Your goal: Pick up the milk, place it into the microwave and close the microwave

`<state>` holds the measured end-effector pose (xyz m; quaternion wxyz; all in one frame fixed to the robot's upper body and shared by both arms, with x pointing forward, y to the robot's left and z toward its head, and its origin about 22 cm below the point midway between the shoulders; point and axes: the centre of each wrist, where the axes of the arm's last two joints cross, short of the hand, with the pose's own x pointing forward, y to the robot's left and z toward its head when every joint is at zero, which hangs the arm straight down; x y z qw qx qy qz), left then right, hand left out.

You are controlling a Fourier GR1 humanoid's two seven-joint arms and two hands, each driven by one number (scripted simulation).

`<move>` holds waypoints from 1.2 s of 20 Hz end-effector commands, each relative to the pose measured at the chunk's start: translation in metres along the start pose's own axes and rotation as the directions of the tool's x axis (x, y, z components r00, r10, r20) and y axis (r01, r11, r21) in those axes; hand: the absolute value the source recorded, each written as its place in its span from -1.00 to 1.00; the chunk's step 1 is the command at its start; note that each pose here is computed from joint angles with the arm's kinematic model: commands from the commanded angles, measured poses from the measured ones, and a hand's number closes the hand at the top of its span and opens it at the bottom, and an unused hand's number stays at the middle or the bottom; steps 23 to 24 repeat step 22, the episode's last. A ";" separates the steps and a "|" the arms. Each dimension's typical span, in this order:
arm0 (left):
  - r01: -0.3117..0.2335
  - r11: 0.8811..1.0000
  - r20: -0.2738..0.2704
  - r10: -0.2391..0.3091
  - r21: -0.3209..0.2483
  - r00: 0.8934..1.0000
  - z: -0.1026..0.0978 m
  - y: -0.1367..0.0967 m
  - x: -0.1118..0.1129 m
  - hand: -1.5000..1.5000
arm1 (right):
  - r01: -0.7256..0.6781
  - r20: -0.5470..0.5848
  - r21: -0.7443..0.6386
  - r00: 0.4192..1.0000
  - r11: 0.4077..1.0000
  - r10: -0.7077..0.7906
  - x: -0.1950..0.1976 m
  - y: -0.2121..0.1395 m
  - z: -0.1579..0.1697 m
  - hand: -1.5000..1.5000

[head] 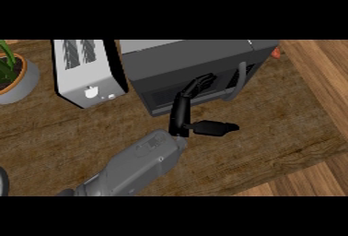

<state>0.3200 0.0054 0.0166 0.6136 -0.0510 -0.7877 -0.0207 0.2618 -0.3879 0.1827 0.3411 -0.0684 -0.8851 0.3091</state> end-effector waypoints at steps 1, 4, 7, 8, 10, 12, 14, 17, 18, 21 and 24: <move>0.010 0.997 0.017 -0.011 0.083 1.000 -0.026 0.005 0.011 -1.00 | -0.008 0.001 -0.005 1.000 1.000 0.008 -0.002 -0.001 -0.007 1.00; 0.008 0.998 0.019 -0.010 0.065 1.000 -0.021 0.004 0.006 -1.00 | 0.324 0.020 -0.082 0.946 0.943 -0.323 -0.029 0.040 0.009 -1.00; 0.005 0.997 0.011 -0.005 0.081 1.000 -0.026 0.003 0.010 -1.00 | 0.387 -0.002 -0.081 0.921 0.918 -0.389 -0.035 0.044 0.013 -1.00; 0.003 0.997 0.019 -0.005 0.079 1.000 -0.026 0.004 0.009 -1.00 | 0.395 -0.005 -0.098 0.918 0.913 -0.397 -0.038 0.043 0.014 -1.00; 0.005 0.996 0.013 -0.006 0.084 1.000 -0.024 0.005 0.007 -1.00 | 0.419 -0.017 -0.086 0.907 0.904 -0.422 -0.040 0.042 0.013 -1.00; 0.010 0.997 0.034 -0.013 0.078 0.999 -0.025 0.004 0.007 -1.00 | 0.433 -0.008 -0.093 0.900 0.897 -0.436 -0.042 0.038 0.012 -1.00; 0.000 0.997 0.023 -0.002 0.083 1.000 -0.027 0.004 0.009 -1.00 | 0.448 -0.012 -0.086 0.893 0.890 -0.450 -0.043 0.032 0.012 -1.00; -0.004 0.997 0.031 0.002 0.082 1.000 -0.025 0.006 0.005 -1.00 | 0.463 -0.021 -0.091 0.884 0.882 -0.466 -0.046 0.026 0.011 -1.00; -0.011 0.996 0.029 0.009 0.088 1.000 -0.027 0.006 0.007 -1.00 | 0.468 -0.016 -0.091 0.882 0.879 -0.471 -0.047 0.026 0.010 -1.00; -0.002 0.996 0.033 -0.001 0.088 0.999 -0.025 0.007 0.003 -1.00 | 0.481 -0.002 -0.104 0.875 0.871 -0.484 -0.049 0.017 0.008 -1.00; -0.017 0.996 0.035 0.014 0.088 0.999 -0.027 0.005 0.007 -1.00 | 0.481 -0.020 -0.100 0.874 0.871 -0.485 -0.051 0.015 0.011 -1.00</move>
